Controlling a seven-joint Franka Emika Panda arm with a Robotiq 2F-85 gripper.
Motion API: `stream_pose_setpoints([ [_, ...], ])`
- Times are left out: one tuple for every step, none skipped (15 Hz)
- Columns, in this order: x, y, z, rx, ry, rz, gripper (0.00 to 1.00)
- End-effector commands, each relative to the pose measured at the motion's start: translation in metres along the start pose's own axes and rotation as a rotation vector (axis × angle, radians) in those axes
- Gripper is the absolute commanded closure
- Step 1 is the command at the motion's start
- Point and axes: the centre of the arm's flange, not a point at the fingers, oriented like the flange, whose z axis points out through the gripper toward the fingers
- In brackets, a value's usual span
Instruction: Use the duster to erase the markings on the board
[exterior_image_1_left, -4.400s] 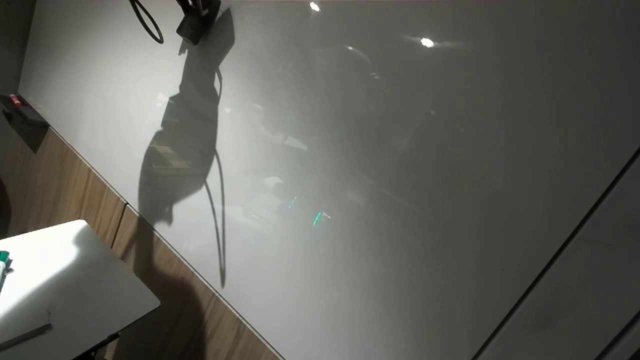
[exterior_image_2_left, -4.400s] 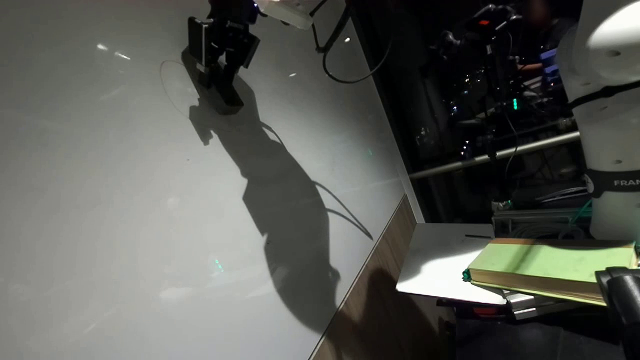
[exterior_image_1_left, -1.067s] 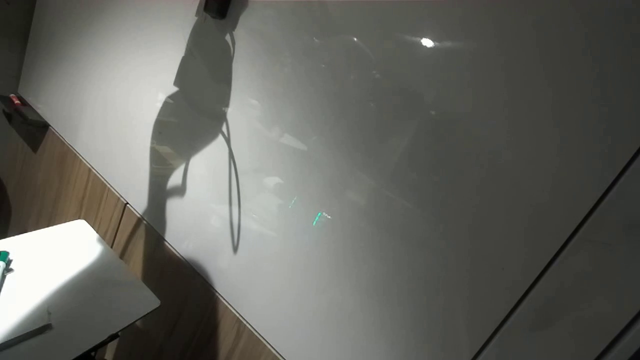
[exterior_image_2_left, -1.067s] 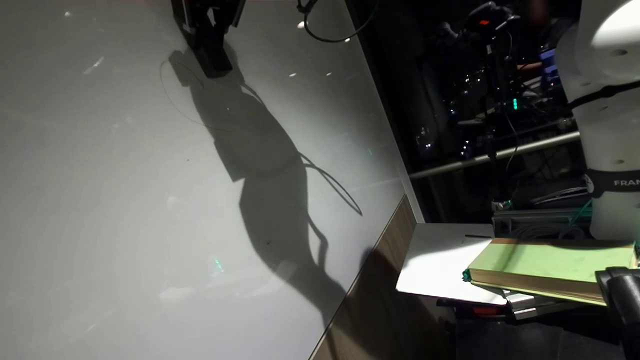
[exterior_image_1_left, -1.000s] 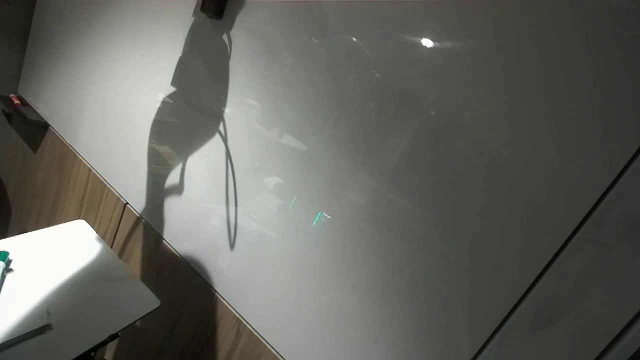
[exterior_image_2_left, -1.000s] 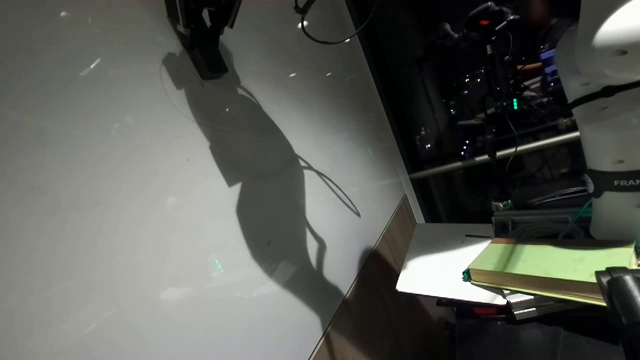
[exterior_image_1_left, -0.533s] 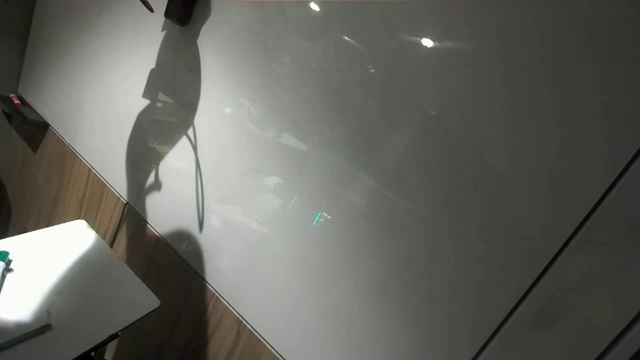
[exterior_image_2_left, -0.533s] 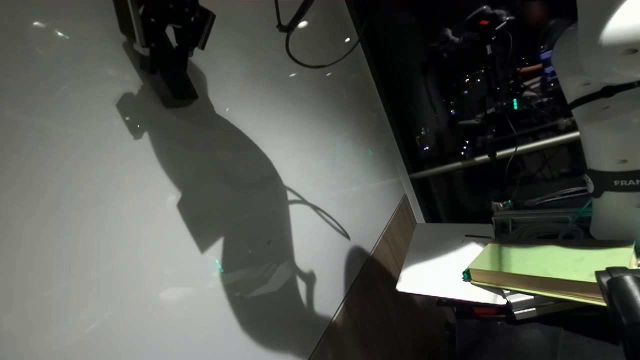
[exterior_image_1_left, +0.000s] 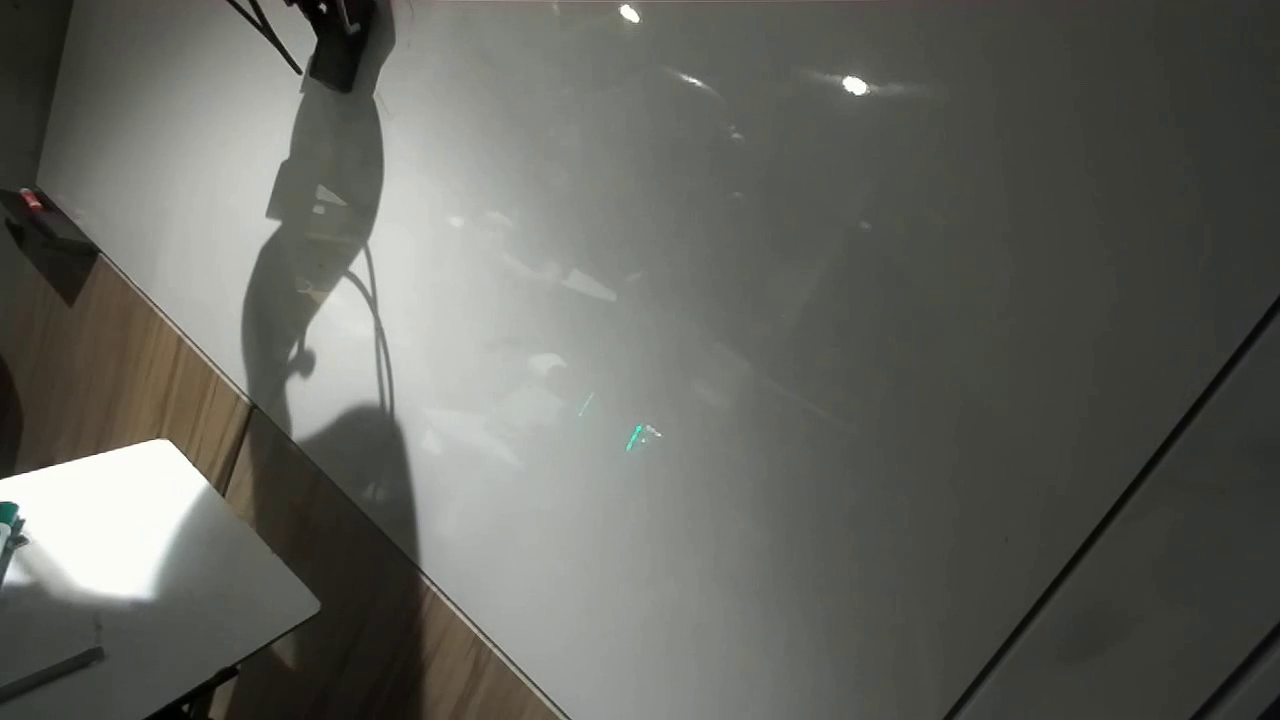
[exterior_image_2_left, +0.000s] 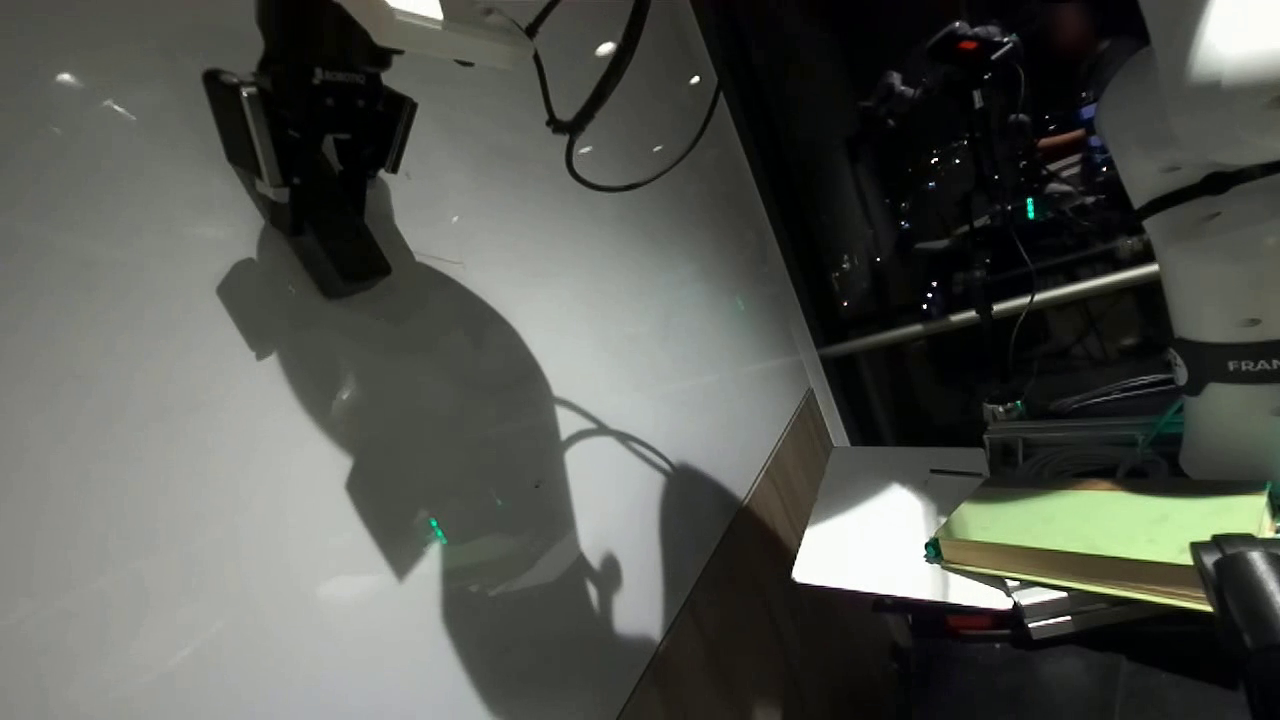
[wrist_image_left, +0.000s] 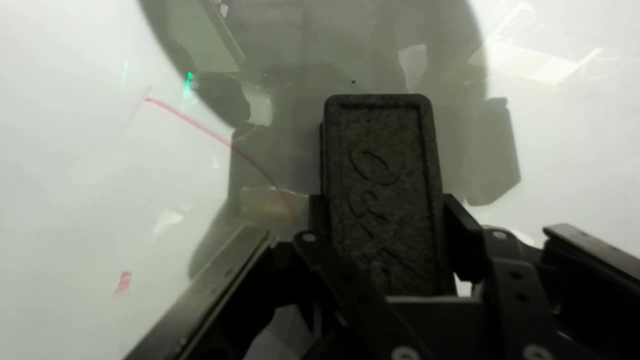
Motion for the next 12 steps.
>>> stream_pose_setpoints([
  [0.017,0.016,0.021,-0.019,0.029,0.002,0.69],
  [0.019,0.02,0.019,-0.02,0.029,0.005,0.69],
  [0.018,0.023,0.018,-0.023,0.032,0.004,0.69],
  [0.018,0.028,0.019,-0.029,0.036,0.002,0.69],
  [0.019,0.034,0.019,-0.033,0.039,0.004,0.69],
  [0.021,0.045,0.017,-0.039,0.039,0.009,0.69],
  [0.021,0.054,0.018,-0.045,0.04,0.013,0.69],
  [0.021,0.071,0.019,-0.056,0.04,0.022,0.69],
  [0.02,0.083,0.017,-0.068,0.038,0.032,0.69],
  [0.016,0.095,0.013,-0.083,0.033,0.045,0.69],
  [0.013,0.107,0.013,-0.099,0.03,0.057,0.69],
  [0.009,0.119,0.015,-0.115,0.028,0.069,0.69],
])
